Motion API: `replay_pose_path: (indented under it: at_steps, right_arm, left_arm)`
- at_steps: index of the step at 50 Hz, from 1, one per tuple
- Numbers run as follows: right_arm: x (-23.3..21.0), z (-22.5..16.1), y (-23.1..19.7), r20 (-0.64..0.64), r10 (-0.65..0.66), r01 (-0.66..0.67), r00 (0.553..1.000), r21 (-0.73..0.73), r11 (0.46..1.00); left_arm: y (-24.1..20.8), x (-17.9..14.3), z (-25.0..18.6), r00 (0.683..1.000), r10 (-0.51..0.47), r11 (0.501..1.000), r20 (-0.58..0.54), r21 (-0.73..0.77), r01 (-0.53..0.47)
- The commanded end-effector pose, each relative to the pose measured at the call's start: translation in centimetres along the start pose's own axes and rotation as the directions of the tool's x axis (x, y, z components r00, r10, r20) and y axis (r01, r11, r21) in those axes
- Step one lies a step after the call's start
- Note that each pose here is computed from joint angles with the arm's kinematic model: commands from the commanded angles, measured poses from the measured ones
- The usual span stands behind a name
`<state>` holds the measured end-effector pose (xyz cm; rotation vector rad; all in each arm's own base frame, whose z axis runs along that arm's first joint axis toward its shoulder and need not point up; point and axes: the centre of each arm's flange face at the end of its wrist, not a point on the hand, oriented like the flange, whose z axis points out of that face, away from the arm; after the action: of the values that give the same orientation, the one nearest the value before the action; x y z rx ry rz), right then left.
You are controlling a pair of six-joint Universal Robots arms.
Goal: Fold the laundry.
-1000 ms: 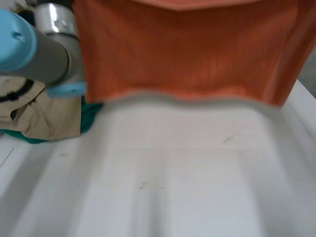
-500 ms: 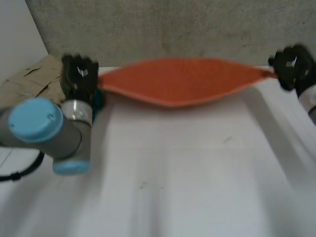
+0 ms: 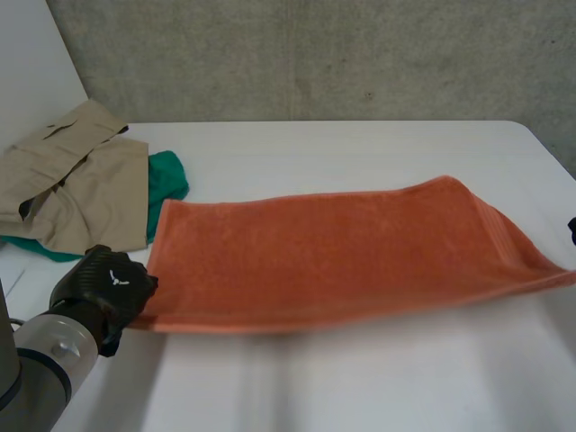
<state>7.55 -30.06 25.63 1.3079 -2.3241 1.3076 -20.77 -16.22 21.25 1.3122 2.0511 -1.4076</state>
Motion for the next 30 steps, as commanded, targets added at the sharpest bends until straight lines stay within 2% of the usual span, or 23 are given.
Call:
replay_pose_path:
  at_steps: [1, 10, 13, 15, 17, 18, 19, 20, 21, 22, 23, 25, 26, 27, 30]
  right_arm:
    - [-1.1, 3.5, -0.1, 0.018, 0.003, -0.004, 1.0, 0.046, 0.999]
    - [-1.9, 9.8, -2.0, -0.14, -0.12, 0.131, 0.983, 0.072, 0.989]
    - [-1.7, 11.0, -3.2, -0.201, -0.148, 0.173, 0.968, 0.11, 0.979]
    - [-0.8, 11.6, -5.0, -0.285, -0.165, 0.22, 0.944, 0.172, 0.96]
    - [0.3, 11.8, -6.7, -0.367, -0.163, 0.258, 0.916, 0.228, 0.939]
    - [1.5, 11.6, -8.7, -0.456, -0.142, 0.299, 0.878, 0.292, 0.908]
    - [2.2, 11.4, -9.8, -0.502, -0.122, 0.32, 0.856, 0.331, 0.888]
    - [2.9, 11.1, -11.0, -0.546, -0.095, 0.34, 0.833, 0.369, 0.865]
    - [3.7, 10.6, -12.1, -0.586, -0.063, 0.359, 0.808, 0.404, 0.841]
    - [5.3, 9.2, -14.2, -0.66, 0.019, 0.397, 0.751, 0.475, 0.785]
    - [6.2, 8.3, -15.2, -0.692, 0.064, 0.419, 0.719, 0.505, 0.755]
    - [7.8, 6.4, -16.8, -0.734, 0.157, 0.455, 0.66, 0.558, 0.694]
    - [9.0, 4.5, -18.1, -0.754, 0.242, 0.487, 0.611, 0.599, 0.635]
    - [9.4, 3.7, -18.6, -0.756, 0.28, 0.5, 0.592, 0.616, 0.608]
    - [10.3, 1.8, -19.7, -0.747, 0.367, 0.526, 0.555, 0.656, 0.54]
  left_arm:
    - [-0.9, 0.7, 4.2, 0.999, -0.001, 0.998, 0.035, 0.055, -0.001]
    - [-2.3, 0.5, 11.3, 0.991, -0.024, 0.997, 0.129, 0.074, 0.014]
    - [-3.9, -0.6, 13.5, 0.98, -0.05, 0.992, 0.193, 0.123, 0.026]
    - [-5.1, -1.6, 14.7, 0.968, -0.073, 0.986, 0.239, 0.165, 0.034]
    - [-7.6, -4.1, 16.3, 0.937, -0.125, 0.966, 0.326, 0.256, 0.04]
    - [-8.5, -5.2, 16.6, 0.921, -0.151, 0.955, 0.359, 0.294, 0.042]
    - [-9.6, -6.4, 16.8, 0.902, -0.178, 0.941, 0.394, 0.337, 0.039]
    - [-12.1, -9.2, 16.5, 0.851, -0.246, 0.902, 0.464, 0.43, 0.026]
    - [-13.1, -10.7, 16.2, 0.821, -0.283, 0.879, 0.496, 0.476, 0.016]
    - [-14.1, -12.1, 15.8, 0.789, -0.322, 0.855, 0.524, 0.519, 0.004]
    - [-15.7, -14.8, 15.0, 0.717, -0.399, 0.804, 0.571, 0.595, -0.027]
    - [-17.0, -17.2, 13.9, 0.641, -0.475, 0.749, 0.603, 0.659, -0.065]
    - [-17.6, -18.0, 13.2, 0.611, -0.507, 0.723, 0.608, 0.686, -0.084]
    - [-18.7, -19.6, 11.6, 0.554, -0.564, 0.673, 0.613, 0.729, -0.121]
    - [-19.2, -20.7, 10.1, 0.513, -0.601, 0.644, 0.613, 0.751, -0.144]
